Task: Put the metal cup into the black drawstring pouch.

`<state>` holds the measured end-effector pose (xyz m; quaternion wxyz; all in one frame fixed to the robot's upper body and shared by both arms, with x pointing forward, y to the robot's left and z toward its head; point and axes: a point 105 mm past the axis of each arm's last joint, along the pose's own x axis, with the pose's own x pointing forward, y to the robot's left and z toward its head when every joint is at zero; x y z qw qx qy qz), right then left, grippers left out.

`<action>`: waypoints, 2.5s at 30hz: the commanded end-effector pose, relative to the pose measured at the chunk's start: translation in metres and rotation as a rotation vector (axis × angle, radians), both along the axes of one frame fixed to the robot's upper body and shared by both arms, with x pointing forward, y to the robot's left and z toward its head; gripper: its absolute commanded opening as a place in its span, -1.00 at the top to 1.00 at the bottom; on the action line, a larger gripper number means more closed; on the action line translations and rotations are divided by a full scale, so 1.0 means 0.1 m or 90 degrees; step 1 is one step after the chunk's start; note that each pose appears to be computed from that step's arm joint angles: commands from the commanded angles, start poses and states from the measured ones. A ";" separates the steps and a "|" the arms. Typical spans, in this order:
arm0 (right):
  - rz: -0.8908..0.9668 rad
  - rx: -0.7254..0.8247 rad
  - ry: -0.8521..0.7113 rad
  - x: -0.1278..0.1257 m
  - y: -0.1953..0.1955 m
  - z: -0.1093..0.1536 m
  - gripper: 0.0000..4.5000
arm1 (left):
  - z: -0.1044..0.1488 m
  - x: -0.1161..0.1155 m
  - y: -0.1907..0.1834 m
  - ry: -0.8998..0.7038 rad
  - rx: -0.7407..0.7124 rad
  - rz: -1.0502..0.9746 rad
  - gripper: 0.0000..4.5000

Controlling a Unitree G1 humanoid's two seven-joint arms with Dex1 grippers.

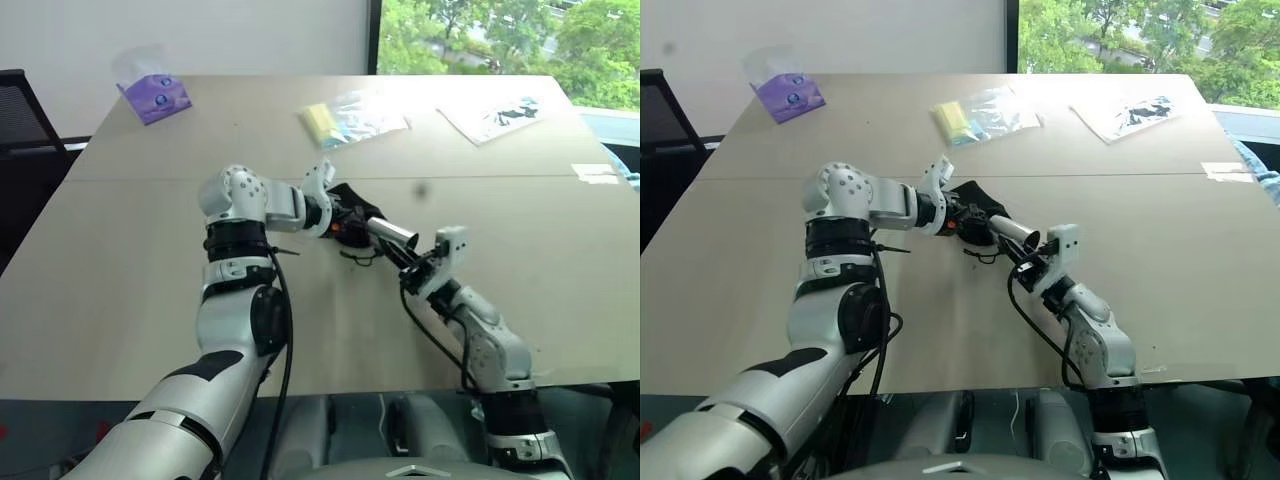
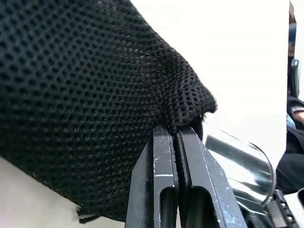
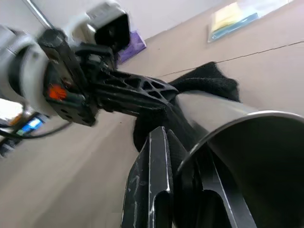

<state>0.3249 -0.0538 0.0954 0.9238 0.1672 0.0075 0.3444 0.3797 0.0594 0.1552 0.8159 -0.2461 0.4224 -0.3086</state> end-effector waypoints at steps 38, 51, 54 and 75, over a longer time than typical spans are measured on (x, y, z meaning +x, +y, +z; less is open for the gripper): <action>0.234 -0.271 -0.395 0.08 1.59 0.30 0.98 | 0.68 -0.33 -0.35 -0.211 -0.079 -0.115 1.00; 0.183 -0.279 -0.329 0.29 0.86 0.46 -0.42 | 0.23 -0.18 0.38 -0.174 -0.001 0.052 1.00; 0.214 -0.292 -0.322 0.17 0.70 0.52 -0.42 | 0.17 -0.14 0.52 -0.174 0.020 0.071 1.00; 0.091 -0.440 -0.237 0.35 0.23 0.38 -0.97 | 0.59 -0.11 0.88 -0.284 -0.103 0.018 1.00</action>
